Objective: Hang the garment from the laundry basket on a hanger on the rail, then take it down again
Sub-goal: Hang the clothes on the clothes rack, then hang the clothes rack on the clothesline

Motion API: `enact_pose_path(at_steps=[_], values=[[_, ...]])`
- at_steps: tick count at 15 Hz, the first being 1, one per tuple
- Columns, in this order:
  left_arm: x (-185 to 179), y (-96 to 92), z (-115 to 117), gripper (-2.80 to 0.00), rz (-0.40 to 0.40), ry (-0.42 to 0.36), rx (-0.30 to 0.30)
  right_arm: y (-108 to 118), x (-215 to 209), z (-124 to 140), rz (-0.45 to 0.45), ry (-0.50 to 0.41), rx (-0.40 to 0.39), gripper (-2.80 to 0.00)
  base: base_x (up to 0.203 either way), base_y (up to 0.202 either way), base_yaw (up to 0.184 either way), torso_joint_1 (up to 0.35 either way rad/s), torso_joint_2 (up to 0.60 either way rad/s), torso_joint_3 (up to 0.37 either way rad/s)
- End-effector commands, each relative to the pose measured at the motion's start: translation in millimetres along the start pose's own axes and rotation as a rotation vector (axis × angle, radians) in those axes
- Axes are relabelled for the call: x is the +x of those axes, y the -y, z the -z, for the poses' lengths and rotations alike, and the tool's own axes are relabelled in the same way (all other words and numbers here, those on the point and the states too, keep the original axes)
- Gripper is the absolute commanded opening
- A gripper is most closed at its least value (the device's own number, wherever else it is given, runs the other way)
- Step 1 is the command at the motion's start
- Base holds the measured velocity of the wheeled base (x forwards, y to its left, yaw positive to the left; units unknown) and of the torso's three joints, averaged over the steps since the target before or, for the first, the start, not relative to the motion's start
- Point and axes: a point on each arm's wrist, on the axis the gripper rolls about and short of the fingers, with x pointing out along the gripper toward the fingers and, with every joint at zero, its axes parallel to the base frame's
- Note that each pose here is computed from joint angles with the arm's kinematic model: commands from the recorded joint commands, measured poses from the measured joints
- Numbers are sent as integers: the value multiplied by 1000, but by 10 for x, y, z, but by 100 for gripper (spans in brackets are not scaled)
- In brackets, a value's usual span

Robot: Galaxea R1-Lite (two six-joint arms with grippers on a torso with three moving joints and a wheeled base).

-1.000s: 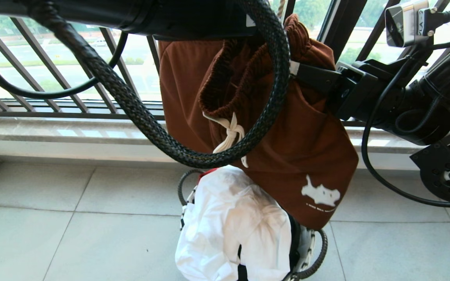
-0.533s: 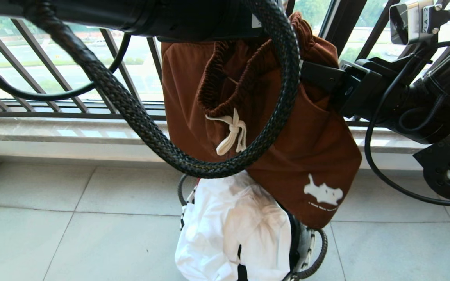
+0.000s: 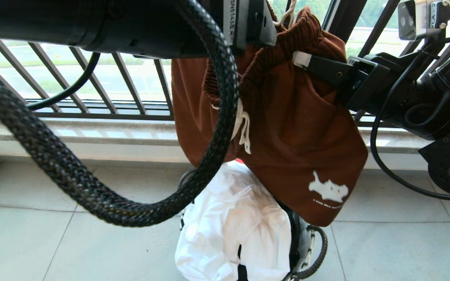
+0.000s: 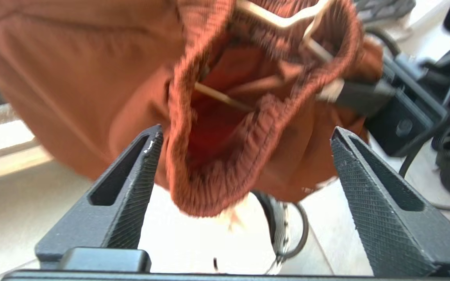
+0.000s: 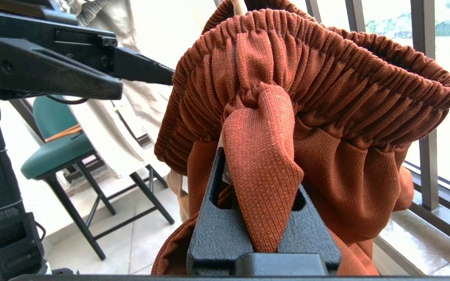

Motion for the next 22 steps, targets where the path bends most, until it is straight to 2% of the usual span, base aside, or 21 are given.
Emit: enact_pose_path(at_steps=[1,3,5,6,8,10,11,15,18,19,21,22], values=[[-155,-73,-53,0,-5,22,-11,-6,-7,-21,-5,4,-7,-280,0,0,0,0,0,0],[-325,-152,-149,0,-10,63,-25,-6,-7,-21,-5,4,-7,-280,0,0,0,0,0,0],[-403,-283,-223,0,-56,97,-29,-6,-7,-21,-5,4,-7,-280,0,0,0,0,0,0],[-425,-338,-245,-280,-78,108,-32,-6,-8,-17,-5,3,-6,-280,0,0,0,0,0,0],[-446,-422,-261,-280,-112,108,-21,-7,-8,-17,-7,3,-6,-280,0,0,0,0,0,0],[-402,-537,-249,-280,-166,72,12,-7,-8,-17,-8,2,-8,-280,0,0,0,0,0,0],[-388,-604,-254,-280,-162,62,38,-7,-10,-13,-8,1,-6,-280,0,0,0,0,0,0],[-516,-1019,-245,-280,-6,-53,217,-10,-10,-13,-22,-5,27,-280,0,0,0,0,0,0],[-567,-1285,-248,-280,125,-62,326,-18,-10,-21,-41,-11,61,-280,0,0,0,0,0,0],[-597,-1312,-251,-280,164,-54,373,-30,-14,-33,-47,-12,60,-280,0,0,0,0,0,0],[-606,-1313,-213,-280,178,-88,369,-38,-16,-26,-79,-28,74,-280,0,0,0,0,0,0],[-609,-1305,-169,-280,192,-126,355,-43,-17,-26,-97,-33,107,-280,0,0,0,0,0,0]])
